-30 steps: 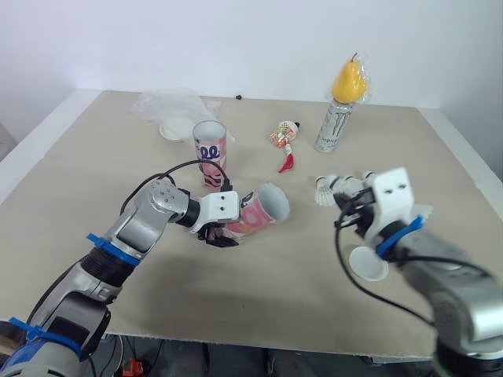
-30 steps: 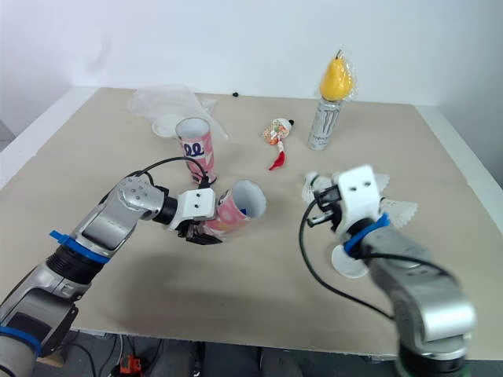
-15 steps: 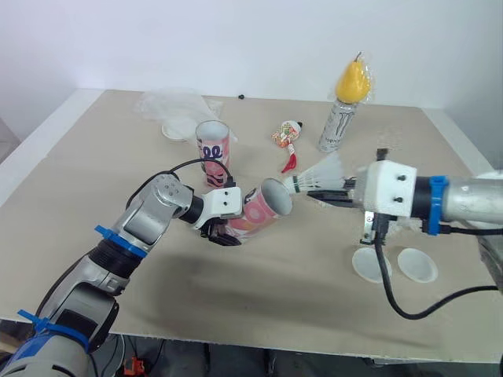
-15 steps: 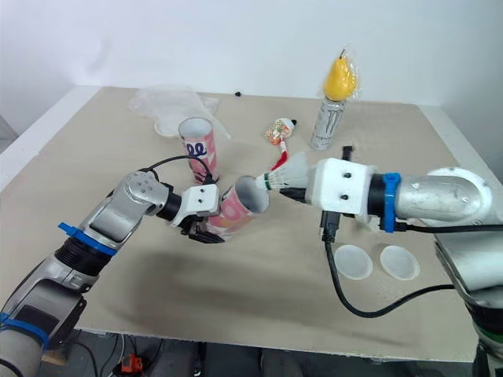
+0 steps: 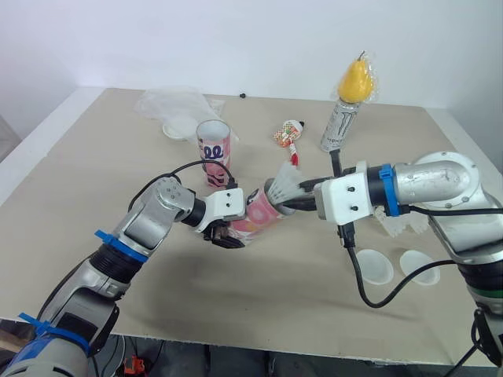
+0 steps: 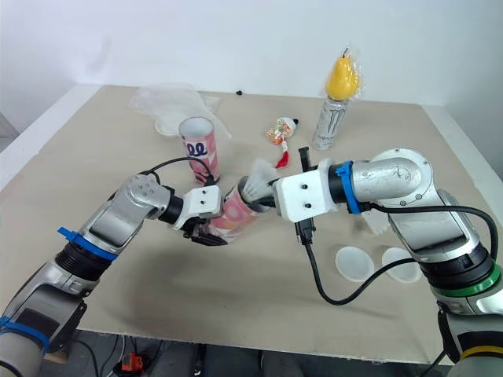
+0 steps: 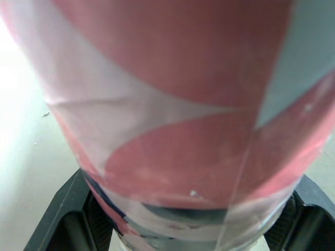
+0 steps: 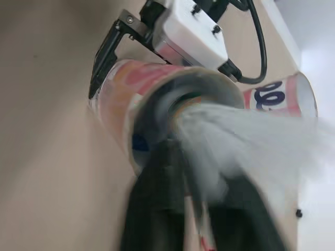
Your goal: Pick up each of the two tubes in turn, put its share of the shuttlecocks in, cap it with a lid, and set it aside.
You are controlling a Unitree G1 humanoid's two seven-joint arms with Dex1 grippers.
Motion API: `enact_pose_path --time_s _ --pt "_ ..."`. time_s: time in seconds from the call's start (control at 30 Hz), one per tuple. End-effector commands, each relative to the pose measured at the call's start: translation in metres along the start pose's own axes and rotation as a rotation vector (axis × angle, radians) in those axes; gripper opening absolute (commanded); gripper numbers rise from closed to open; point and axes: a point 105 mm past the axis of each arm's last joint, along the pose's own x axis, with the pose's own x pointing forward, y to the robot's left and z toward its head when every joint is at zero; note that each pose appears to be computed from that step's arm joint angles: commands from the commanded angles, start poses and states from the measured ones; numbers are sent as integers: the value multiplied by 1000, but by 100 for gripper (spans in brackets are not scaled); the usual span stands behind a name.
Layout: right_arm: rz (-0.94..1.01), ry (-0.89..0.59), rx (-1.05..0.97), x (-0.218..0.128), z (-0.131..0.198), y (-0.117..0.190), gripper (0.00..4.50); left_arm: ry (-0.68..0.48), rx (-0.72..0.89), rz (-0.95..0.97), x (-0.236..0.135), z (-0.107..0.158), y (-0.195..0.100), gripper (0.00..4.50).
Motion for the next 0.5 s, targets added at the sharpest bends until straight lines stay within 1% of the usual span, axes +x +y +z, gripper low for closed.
enact_pose_path --time_s 0.03,0.07,0.1,0.13,0.17,0.23,0.27,0.37,0.43,0.5 --pt "-15 -18 -55 -10 10 -10 289 -4 0 -9 1 1 -4 304" --pt "-36 -55 -8 -14 15 -13 345 -3 -2 -8 1 0 -4 304" --pt "-50 -83 27 -16 18 -15 383 -2 -3 -7 0 0 -3 304" --pt "-80 -116 83 -20 21 -20 435 -1 -3 -7 0 -1 -3 304" --pt "-119 -144 153 -26 22 -25 443 1 -4 -6 0 -1 -3 304" --pt "-196 -154 271 -37 16 -33 443 2 -6 -6 0 -2 -3 304" --pt "-238 -150 332 -43 10 -36 443 4 -7 -5 0 -3 -3 304" --pt "-444 -174 617 -64 -17 -41 443 11 -7 -6 0 -5 -3 304" --pt "-568 -157 789 -69 -37 -35 443 13 -6 -8 -1 -5 -3 304" --pt "-701 -97 959 -66 -62 -19 443 13 -5 -9 -2 -5 -3 304"
